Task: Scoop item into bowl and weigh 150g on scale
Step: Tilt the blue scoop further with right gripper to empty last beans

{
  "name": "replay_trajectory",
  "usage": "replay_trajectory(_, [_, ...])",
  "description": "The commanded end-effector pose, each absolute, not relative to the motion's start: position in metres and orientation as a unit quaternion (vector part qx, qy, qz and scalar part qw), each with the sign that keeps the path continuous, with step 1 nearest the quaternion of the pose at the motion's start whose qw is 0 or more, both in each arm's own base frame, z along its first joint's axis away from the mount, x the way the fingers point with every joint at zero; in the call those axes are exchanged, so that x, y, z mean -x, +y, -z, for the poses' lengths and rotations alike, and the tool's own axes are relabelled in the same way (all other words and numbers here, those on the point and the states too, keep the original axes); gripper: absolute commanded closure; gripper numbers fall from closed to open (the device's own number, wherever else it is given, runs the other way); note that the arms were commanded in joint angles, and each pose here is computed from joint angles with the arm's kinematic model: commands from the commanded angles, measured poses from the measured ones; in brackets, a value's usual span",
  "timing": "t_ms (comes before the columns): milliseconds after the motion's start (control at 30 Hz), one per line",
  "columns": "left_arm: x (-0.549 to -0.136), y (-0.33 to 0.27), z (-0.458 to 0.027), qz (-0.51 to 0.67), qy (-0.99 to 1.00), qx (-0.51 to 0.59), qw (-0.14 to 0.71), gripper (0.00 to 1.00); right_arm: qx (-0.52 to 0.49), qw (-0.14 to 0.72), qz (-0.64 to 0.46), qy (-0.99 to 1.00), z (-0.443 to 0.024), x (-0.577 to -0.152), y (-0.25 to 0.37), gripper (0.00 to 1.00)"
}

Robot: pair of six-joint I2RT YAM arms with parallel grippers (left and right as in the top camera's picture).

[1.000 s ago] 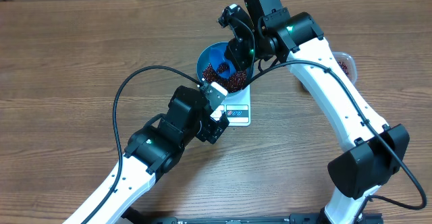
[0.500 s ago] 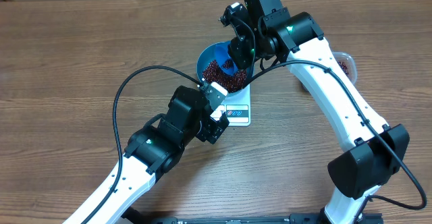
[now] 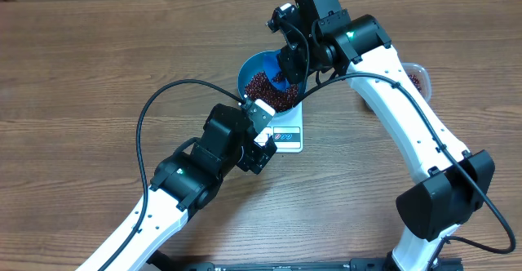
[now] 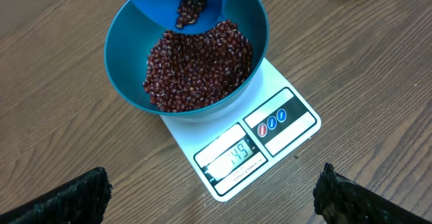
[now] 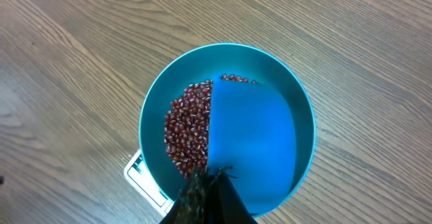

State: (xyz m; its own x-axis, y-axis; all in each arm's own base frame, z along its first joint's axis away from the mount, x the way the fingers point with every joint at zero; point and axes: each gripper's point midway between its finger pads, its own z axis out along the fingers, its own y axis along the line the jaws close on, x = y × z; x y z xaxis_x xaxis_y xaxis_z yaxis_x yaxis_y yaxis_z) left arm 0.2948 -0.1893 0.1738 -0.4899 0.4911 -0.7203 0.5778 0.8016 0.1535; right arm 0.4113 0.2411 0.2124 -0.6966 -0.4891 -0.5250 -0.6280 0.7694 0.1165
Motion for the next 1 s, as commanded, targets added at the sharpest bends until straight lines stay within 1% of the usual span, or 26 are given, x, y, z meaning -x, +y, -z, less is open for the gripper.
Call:
replay_trajectory(0, [-0.2952, -0.1874, -0.1693, 0.044, 0.861, -0.318, 0.394, 0.00, 0.308, 0.277, -0.166, 0.895, -0.2483, -0.4084, 0.2440, 0.96])
replay_trajectory(800, [-0.2948, -0.1871, -0.1688, 0.043, 0.862, -0.318, 0.393, 0.01, 0.307, 0.280, -0.166, 0.894, -0.2494, -0.4098, 0.2446, 0.96])
replay_trajectory(967, [-0.2948, -0.1871, -0.1687, 0.043, 0.862, -0.318, 0.393, 0.00, 0.252, 0.282, -0.203, 0.903, -0.2558, -0.4166, 0.2444, 0.96])
